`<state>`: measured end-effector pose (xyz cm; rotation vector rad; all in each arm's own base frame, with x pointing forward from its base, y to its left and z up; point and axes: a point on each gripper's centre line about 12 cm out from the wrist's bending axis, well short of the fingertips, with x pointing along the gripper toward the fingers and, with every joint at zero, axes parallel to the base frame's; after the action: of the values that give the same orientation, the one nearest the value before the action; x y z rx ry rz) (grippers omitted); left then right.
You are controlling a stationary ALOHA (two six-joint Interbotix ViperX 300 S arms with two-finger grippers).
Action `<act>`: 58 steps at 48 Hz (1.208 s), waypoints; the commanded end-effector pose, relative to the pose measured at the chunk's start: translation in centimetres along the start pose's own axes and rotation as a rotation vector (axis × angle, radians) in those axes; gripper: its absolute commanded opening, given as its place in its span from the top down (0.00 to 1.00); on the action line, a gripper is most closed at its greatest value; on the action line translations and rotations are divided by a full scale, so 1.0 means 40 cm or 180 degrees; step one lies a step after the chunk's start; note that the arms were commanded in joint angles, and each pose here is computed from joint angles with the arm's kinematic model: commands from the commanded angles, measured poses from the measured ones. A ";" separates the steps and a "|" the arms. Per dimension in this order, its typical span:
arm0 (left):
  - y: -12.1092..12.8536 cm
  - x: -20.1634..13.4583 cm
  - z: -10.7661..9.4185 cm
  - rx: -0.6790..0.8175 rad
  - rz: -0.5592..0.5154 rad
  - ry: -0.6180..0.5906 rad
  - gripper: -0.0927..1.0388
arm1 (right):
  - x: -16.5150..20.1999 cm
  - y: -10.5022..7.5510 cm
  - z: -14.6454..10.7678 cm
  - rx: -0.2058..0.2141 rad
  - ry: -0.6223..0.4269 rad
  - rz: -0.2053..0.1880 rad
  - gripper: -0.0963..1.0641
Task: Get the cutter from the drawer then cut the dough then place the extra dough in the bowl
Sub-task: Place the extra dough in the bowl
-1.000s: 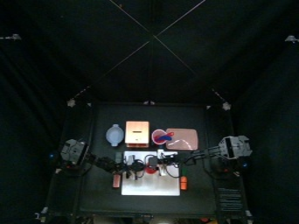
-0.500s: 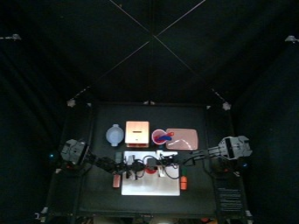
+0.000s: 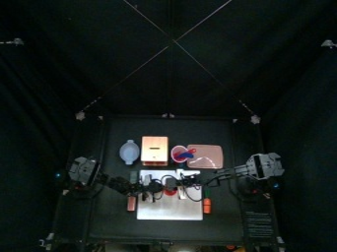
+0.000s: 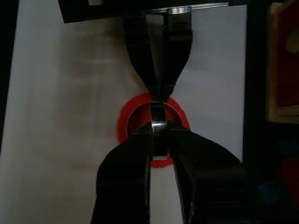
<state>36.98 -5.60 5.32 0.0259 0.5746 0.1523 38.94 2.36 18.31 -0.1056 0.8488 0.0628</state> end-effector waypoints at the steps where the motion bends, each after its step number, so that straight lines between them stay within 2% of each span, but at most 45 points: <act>1: 0.000 0.002 -0.001 -0.0016 0.0000 0.0026 0.44 | -0.096 -0.023 0.042 -0.0007 -0.0255 -0.0083 0.50; 11: -0.001 0.001 -0.004 -0.0016 -0.0013 0.0058 0.44 | -0.168 -0.057 -0.011 0.0071 -0.0298 -0.0191 0.50; 18: -0.002 -0.004 0.006 -0.0022 -0.0030 0.0040 0.44 | -0.185 -0.053 -0.086 0.0092 -0.0180 -0.0190 0.50; 25: -0.002 -0.017 0.037 -0.0063 -0.0050 -0.0058 0.44 | -0.172 -0.044 -0.169 0.0087 0.0053 -0.0167 0.50; 32: 0.006 -0.031 0.073 -0.0116 -0.0062 -0.0152 0.43 | -0.149 -0.038 -0.219 0.0092 0.0233 -0.0143 0.49; 45: 0.033 -0.055 0.127 -0.0241 -0.0021 -0.0333 0.42 | -0.127 -0.039 -0.222 0.0089 0.0287 -0.0142 0.44; 58: 0.041 -0.064 0.132 -0.0241 -0.0011 -0.0357 0.40 | -0.127 -0.039 -0.207 0.0137 0.0257 -0.0132 0.25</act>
<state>37.04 -4.34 9.98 -0.0330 0.4952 0.1687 28.92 -0.22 15.49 -0.0888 0.9736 0.0042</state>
